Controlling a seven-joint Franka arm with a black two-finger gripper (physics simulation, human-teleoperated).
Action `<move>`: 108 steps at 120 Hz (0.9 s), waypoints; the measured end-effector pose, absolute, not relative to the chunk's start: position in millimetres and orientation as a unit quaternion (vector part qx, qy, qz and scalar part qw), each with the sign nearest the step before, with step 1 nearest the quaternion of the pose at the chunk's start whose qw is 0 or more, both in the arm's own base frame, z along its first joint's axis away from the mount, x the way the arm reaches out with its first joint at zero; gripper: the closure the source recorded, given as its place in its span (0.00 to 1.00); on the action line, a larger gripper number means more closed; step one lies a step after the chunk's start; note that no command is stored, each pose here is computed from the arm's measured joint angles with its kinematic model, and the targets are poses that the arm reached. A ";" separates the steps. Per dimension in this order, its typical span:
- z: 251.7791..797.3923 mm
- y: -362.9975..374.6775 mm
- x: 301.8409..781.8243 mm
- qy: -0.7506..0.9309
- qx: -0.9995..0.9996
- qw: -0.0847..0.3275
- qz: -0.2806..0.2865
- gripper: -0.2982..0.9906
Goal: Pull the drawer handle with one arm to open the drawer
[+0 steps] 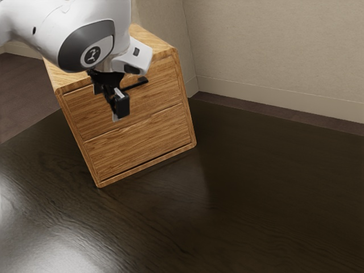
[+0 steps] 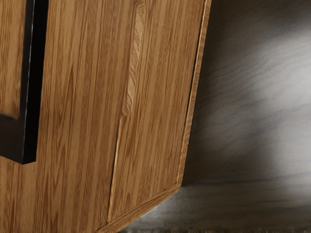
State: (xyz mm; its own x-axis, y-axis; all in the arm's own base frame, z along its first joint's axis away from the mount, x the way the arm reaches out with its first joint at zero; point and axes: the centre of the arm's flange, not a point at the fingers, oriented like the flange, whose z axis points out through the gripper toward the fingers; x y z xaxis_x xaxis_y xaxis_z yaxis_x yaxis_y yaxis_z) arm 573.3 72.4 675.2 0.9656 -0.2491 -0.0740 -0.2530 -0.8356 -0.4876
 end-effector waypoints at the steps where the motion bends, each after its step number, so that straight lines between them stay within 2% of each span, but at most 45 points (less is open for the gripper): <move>1: 674.5 72.4 573.8 0.132 -0.958 0.255 0.004 0.23; 27: 665.9 39.8 584.8 0.174 -0.952 0.253 -0.002 0.23; 78: 674.7 68.7 602.8 0.173 -0.948 0.267 -0.030 0.23; 108: 650.2 71.8 622.5 0.189 -0.946 0.262 -0.028 0.23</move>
State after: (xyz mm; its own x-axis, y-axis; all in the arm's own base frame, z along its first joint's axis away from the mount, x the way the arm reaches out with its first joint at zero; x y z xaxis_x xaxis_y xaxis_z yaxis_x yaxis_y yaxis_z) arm 622.5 71.8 650.2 0.9268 -0.3726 -0.0464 -0.3435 -0.7914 -0.5057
